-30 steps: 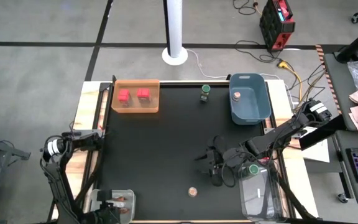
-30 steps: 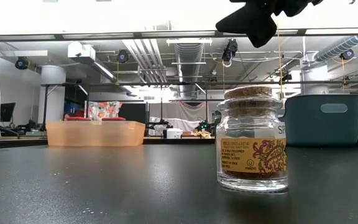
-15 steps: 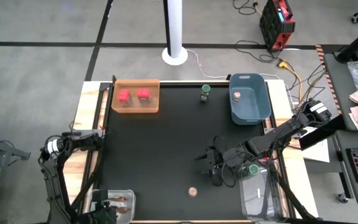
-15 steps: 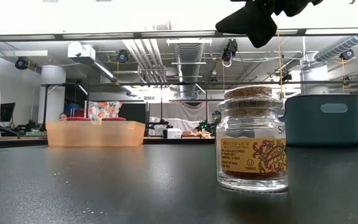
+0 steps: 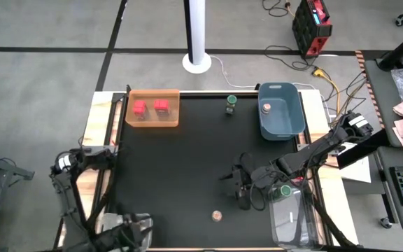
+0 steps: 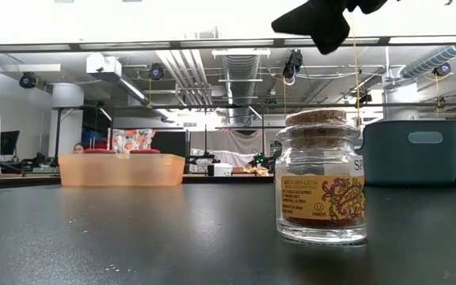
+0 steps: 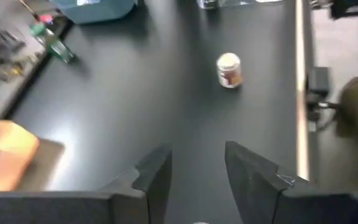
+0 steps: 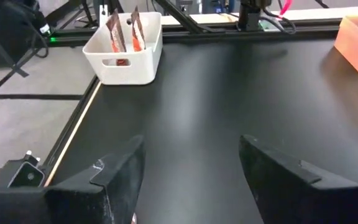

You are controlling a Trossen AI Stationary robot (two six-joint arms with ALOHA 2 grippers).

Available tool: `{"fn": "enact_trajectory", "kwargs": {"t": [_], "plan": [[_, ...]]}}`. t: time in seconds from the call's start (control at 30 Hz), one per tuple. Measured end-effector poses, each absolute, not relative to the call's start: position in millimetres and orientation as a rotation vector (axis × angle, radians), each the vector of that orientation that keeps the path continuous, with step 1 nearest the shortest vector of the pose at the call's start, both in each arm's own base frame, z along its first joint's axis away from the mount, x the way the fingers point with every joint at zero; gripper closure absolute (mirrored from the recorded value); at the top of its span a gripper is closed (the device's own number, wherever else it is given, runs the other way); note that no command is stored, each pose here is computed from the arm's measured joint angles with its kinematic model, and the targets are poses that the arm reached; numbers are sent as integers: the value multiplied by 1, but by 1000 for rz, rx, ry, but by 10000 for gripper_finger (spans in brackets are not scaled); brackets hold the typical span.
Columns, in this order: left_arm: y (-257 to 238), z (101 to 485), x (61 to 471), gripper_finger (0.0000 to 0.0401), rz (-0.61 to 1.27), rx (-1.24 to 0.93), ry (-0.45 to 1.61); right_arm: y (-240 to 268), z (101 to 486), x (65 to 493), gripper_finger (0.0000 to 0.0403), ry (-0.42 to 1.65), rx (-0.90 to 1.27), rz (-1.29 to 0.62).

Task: Sort spices by type
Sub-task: Put the brown seasoning bottle into the blue bin

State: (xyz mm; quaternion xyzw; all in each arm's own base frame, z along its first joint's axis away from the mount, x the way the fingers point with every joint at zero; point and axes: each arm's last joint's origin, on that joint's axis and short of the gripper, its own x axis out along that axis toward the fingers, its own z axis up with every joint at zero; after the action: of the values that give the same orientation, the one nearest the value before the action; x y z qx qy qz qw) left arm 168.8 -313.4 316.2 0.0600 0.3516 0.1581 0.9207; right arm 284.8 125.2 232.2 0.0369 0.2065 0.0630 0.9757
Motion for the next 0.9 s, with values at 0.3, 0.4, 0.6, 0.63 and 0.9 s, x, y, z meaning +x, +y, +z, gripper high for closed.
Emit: {"fn": "enact_trajectory", "kwargs": {"t": [0.3, 0.4, 0.6, 0.63, 0.9], "plan": [[-290, 300, 199, 284, 387, 355, 730, 143, 261, 286, 134, 458, 15, 155], [-286, 294, 200, 292, 386, 368, 721, 149, 267, 286, 133, 500, -20, 129], [-279, 285, 205, 316, 366, 391, 682, 160, 269, 289, 134, 605, -46, 116], [-277, 283, 205, 320, 365, 395, 678, 162, 269, 290, 133, 616, -53, 117], [-245, 267, 220, 326, 351, 417, 667, 177, 277, 293, 131, 693, -73, 195]]}}
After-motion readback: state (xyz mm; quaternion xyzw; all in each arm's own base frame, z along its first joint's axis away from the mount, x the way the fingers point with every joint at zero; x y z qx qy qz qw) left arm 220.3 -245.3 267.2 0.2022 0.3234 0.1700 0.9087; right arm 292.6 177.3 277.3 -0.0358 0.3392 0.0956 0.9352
